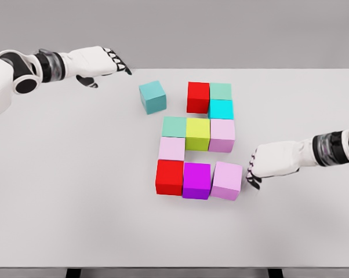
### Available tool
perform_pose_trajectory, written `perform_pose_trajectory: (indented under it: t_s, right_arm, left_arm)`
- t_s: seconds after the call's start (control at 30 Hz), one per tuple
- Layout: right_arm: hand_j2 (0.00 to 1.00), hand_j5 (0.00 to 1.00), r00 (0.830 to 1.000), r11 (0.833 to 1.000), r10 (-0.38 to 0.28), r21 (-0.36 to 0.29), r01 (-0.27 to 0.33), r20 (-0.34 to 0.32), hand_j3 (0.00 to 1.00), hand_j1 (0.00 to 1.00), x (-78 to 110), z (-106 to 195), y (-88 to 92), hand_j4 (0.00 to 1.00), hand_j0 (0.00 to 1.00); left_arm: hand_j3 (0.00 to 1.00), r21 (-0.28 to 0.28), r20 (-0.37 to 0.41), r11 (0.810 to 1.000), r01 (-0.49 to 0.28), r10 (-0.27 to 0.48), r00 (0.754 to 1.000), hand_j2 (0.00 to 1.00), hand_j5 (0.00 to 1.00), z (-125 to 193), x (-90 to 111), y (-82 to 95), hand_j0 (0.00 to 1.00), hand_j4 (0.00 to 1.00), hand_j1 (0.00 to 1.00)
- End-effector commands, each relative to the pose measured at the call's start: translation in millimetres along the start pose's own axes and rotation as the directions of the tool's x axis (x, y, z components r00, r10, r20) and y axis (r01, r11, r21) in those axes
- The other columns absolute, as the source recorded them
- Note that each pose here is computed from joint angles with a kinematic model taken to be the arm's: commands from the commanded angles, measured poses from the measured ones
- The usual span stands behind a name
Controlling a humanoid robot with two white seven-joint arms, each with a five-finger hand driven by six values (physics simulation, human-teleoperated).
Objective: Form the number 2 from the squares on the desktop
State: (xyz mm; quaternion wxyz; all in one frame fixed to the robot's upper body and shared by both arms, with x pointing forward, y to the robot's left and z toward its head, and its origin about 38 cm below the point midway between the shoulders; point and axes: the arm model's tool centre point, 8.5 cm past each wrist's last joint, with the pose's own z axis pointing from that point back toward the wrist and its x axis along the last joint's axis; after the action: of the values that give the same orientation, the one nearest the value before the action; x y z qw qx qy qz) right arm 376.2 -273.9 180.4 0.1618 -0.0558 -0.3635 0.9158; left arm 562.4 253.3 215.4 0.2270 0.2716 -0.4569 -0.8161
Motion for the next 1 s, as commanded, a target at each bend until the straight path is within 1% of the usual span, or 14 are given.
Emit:
perform_pose_trajectory:
  t_s: [0.0, 0.03, 0.17, 0.3, 0.47, 0.5, 0.6, 0.77, 0.97]
  right_arm:
    - [0.42, 0.42, 1.000, 1.000, -0.009, -0.007, 0.009, -0.010, 0.42, 0.42, -4.1, 0.9, -1.0, 0.42, 0.42]
    - [0.42, 0.42, 1.000, 1.000, -0.011, -0.004, 0.011, -0.013, 0.42, 0.42, -5.3, 0.3, -0.4, 0.42, 0.42]
    - [0.42, 0.42, 1.000, 1.000, -0.022, -0.006, 0.022, -0.018, 0.42, 0.42, -10.2, -3.5, -0.1, 0.42, 0.42]
    - [0.42, 0.42, 1.000, 1.000, -0.019, -0.010, 0.018, -0.012, 0.42, 0.42, -9.2, -5.7, -2.0, 0.42, 0.42]
    - [0.42, 0.42, 1.000, 1.000, -0.012, -0.017, 0.012, 0.001, 0.42, 0.42, -7.2, -11.3, -6.3, 0.42, 0.42]
    - [0.42, 0.42, 1.000, 1.000, -0.009, -0.018, 0.009, 0.003, 0.42, 0.42, -6.7, -12.8, -7.5, 0.42, 0.42]
    - [0.42, 0.42, 1.000, 1.000, -0.009, -0.019, 0.009, 0.006, 0.42, 0.42, -6.0, -13.2, -7.5, 0.42, 0.42]
    - [0.42, 0.42, 1.000, 1.000, -0.005, -0.019, 0.005, 0.009, 0.42, 0.42, -4.9, -13.7, -8.9, 0.42, 0.42]
    - [0.42, 0.42, 1.000, 1.000, -0.002, -0.024, 0.002, 0.017, 0.42, 0.42, -3.6, -16.2, -11.3, 0.42, 0.42]
  left_arm:
    - [0.78, -0.015, -0.016, 1.000, -0.002, 0.002, 1.000, 0.78, 0.78, 6.7, -5.6, -6.1, 0.78, 0.78, 0.78]
    - [0.78, -0.025, -0.012, 1.000, -0.004, 0.003, 1.000, 0.78, 0.78, 5.9, -4.0, -9.0, 0.78, 0.78, 0.78]
    - [0.77, -0.040, 0.003, 0.999, 0.004, -0.004, 1.000, 0.77, 0.77, 2.7, 1.0, -10.0, 0.77, 0.77, 0.77]
    - [0.77, -0.048, 0.025, 0.999, 0.010, -0.008, 1.000, 0.77, 0.77, -1.6, 8.7, -11.9, 0.77, 0.77, 0.77]
    - [0.76, -0.044, 0.032, 0.999, 0.014, -0.013, 0.999, 0.76, 0.76, -2.7, 11.0, -10.2, 0.76, 0.76, 0.76]
    - [0.73, -0.044, 0.032, 0.999, 0.014, -0.013, 0.999, 0.73, 0.73, -2.7, 11.0, -10.2, 0.73, 0.73, 0.73]
    - [0.70, -0.048, 0.034, 0.999, 0.017, -0.015, 0.999, 0.70, 0.70, -3.4, 11.7, -10.8, 0.70, 0.70, 0.70]
    - [0.70, -0.063, 0.037, 0.998, 0.029, -0.026, 0.999, 0.70, 0.70, -6.7, 14.0, -13.5, 0.70, 0.70, 0.70]
    - [0.70, -0.055, 0.062, 0.998, 0.039, -0.036, 0.997, 0.70, 0.70, -18.0, 24.6, -8.4, 0.70, 0.70, 0.70]
